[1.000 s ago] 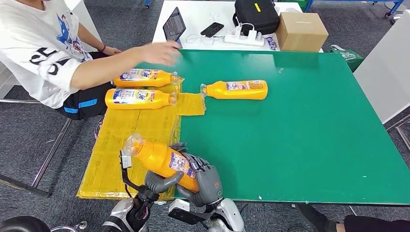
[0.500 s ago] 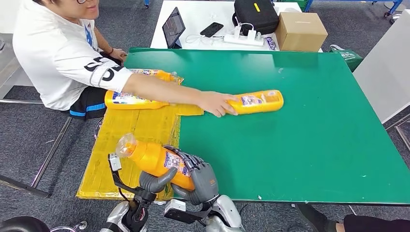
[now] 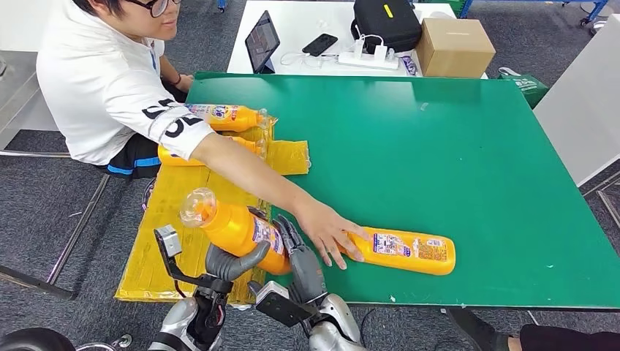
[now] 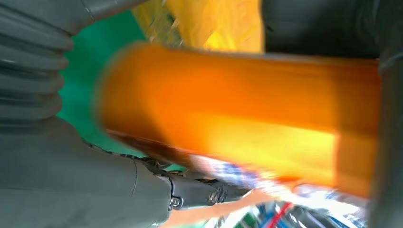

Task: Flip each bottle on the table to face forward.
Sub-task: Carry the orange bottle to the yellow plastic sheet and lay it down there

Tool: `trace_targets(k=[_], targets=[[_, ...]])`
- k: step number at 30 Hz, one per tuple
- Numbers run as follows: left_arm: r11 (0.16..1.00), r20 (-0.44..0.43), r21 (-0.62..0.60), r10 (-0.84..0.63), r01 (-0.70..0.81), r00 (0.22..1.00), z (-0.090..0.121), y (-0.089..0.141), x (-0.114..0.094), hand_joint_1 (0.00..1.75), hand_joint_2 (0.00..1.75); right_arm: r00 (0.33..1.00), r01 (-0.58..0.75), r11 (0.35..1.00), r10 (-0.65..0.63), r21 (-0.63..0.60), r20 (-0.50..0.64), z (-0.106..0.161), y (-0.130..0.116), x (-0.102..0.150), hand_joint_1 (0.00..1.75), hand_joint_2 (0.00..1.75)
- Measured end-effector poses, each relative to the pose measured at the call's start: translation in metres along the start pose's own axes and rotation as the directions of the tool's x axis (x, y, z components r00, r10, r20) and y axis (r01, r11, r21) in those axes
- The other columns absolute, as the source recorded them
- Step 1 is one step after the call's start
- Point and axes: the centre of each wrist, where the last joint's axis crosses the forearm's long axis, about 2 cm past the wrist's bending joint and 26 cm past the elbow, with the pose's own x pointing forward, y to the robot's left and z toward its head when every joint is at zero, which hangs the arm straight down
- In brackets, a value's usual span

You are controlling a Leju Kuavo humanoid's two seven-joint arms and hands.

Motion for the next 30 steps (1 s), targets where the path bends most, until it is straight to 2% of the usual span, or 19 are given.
trace_targets(k=[3, 10, 13, 16, 18, 21, 23, 24, 27, 30], targets=[[0.995, 0.067, 0.043, -0.095, 0.092, 0.993, -0.009, 0.001, 0.012, 1.75, 1.75, 0.998, 0.057, 0.997, -0.057, -0.051, 0.0, -0.001, -0.007, 0.008, 0.0, 0.0], [0.975, 0.16, 0.112, -0.211, 0.194, 0.964, -0.02, 0.002, 0.028, 1.75, 1.75, 0.992, 0.118, 0.982, -0.112, -0.145, 0.05, -0.002, -0.02, 0.022, 0.0, 0.0], [0.94, 0.207, 0.189, -0.321, 0.284, 0.924, -0.026, 0.006, 0.038, 1.75, 1.75, 0.987, 0.156, 0.968, -0.142, -0.198, 0.081, -0.005, -0.028, 0.03, 0.0, 0.0], [0.872, 0.259, 0.283, -0.472, 0.401, 0.843, -0.032, 0.012, 0.05, 1.75, 1.75, 0.978, 0.193, 0.945, -0.162, -0.263, 0.132, -0.007, -0.039, 0.038, 0.0, 0.0], [0.765, 0.276, 0.367, -0.633, 0.529, 0.724, -0.038, 0.017, 0.06, 1.75, 1.75, 0.97, 0.217, 0.916, -0.164, -0.338, 0.177, -0.01, -0.049, 0.045, 0.0, 0.0], [0.492, 0.24, 0.468, -0.87, 0.734, 0.429, -0.048, 0.027, 0.078, 1.75, 1.75, 0.964, 0.231, 0.835, -0.126, -0.5, 0.235, -0.018, -0.072, 0.06, 0.0, 0.0], [0.319, 0.201, 0.491, -0.947, 0.811, 0.251, -0.056, 0.035, 0.084, 1.75, 1.75, 0.961, 0.228, 0.77, -0.079, -0.596, 0.266, -0.023, -0.088, 0.071, 0.0, 0.0], [0.26, 0.185, 0.49, -0.964, 0.832, 0.192, -0.058, 0.039, 0.085, 1.75, 1.75, 0.958, 0.229, 0.745, -0.059, -0.626, 0.28, -0.025, -0.096, 0.075, 0.0, 0.0], [0.14, 0.136, 0.474, -0.987, 0.869, 0.084, -0.065, 0.05, 0.084, 1.75, 1.75, 0.949, 0.239, 0.701, -0.021, -0.672, 0.315, -0.028, -0.112, 0.084, 0.0, 0.0], [-0.029, 0.085, 0.405, -0.994, 0.914, -0.069, -0.074, 0.063, 0.078, 1.75, 1.75, 0.942, 0.241, 0.671, 0.012, -0.701, 0.336, -0.03, -0.124, 0.09, 0.0, 0.0]])
